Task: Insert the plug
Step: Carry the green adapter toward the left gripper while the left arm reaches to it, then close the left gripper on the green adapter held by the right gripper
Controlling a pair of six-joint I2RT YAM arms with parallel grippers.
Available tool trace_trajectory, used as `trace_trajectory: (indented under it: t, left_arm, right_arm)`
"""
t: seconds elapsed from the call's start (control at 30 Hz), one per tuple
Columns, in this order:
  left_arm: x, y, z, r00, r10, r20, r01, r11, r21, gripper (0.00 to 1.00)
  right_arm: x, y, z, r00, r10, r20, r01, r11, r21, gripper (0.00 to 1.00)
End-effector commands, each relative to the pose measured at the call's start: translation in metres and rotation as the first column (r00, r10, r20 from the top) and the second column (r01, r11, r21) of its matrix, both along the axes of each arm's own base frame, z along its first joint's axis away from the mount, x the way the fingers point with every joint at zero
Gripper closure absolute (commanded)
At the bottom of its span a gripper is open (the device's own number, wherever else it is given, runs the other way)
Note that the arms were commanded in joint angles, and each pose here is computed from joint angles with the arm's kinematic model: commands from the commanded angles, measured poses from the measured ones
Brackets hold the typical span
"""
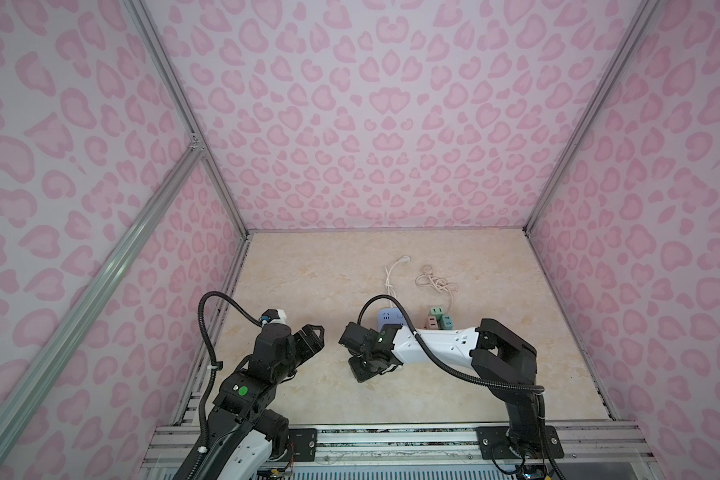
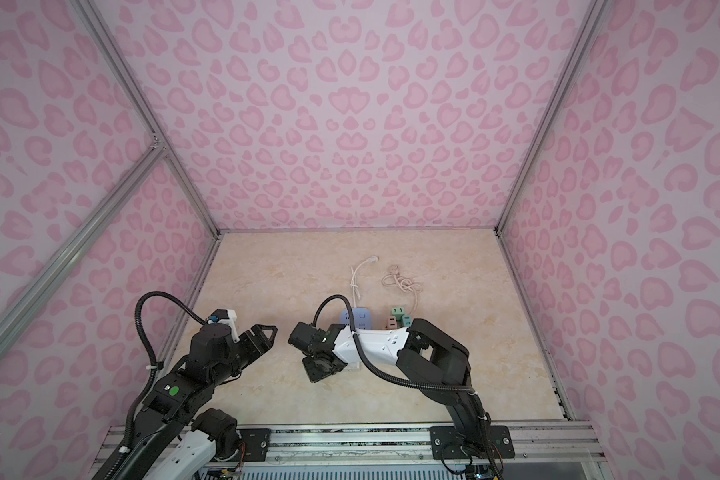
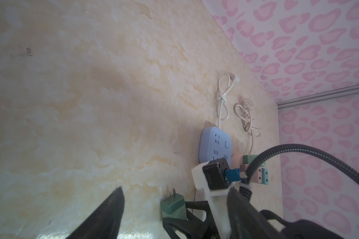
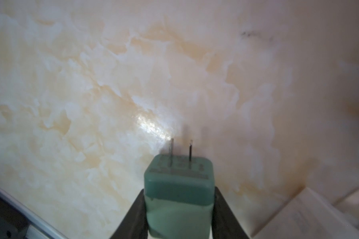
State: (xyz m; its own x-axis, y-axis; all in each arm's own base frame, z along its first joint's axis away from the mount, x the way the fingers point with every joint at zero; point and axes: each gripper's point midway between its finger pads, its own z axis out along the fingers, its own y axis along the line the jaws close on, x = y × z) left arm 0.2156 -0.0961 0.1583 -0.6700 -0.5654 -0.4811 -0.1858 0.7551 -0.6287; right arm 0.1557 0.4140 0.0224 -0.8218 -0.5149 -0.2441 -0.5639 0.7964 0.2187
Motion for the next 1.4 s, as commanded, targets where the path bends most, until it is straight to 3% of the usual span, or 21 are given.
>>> trace_trajectory:
  t: [0.0, 0.1, 0.17, 0.37, 0.63, 0.97, 1.37]
  left_arm:
    - [0.002, -0.004, 0.004, 1.0, -0.017, 0.013, 0.017, 1.0, -0.009, 0.22]
    - [0.001, -0.006, 0.004, 0.999, -0.033, 0.008, 0.034, 0.999, -0.01, 0.27]
    - [0.001, -0.008, 0.004, 0.999, -0.044, 0.001, 0.044, 0.999, -0.013, 0.28]
    - [0.0, -0.036, 0.009, 0.984, -0.18, 0.008, 0.18, 0.98, -0.086, 0.32]
    - [-0.005, -0.092, 0.017, 0.904, -0.428, 0.011, 0.416, 0.872, -0.259, 0.35]
    - [-0.009, -0.143, 0.045, 0.807, -0.583, 0.09, 0.572, 0.735, -0.365, 0.36]
    - [-0.019, -0.159, 0.036, 0.756, -0.652, 0.057, 0.614, 0.676, -0.408, 0.41]
  right_arm:
    - [-0.007, -0.007, -0.01, 0.999, 0.029, -0.033, -0.03, 0.999, -0.022, 0.76]
    - [-0.01, -0.005, 0.0, 0.998, 0.057, -0.034, -0.056, 0.998, 0.025, 0.88]
    - [-0.013, -0.007, 0.009, 0.996, 0.08, -0.041, -0.078, 0.996, 0.043, 0.92]
    - [-0.005, -0.032, 0.044, 0.99, 0.142, -0.015, -0.139, 0.98, 0.139, 0.93]
    - [0.017, -0.077, 0.088, 0.985, 0.15, 0.084, -0.165, 0.963, 0.213, 0.95]
    - [0.018, -0.085, 0.112, 0.97, 0.188, 0.154, -0.218, 0.952, 0.215, 0.95]
    - [0.007, -0.083, 0.138, 0.946, 0.22, 0.239, -0.269, 0.943, 0.196, 0.92]
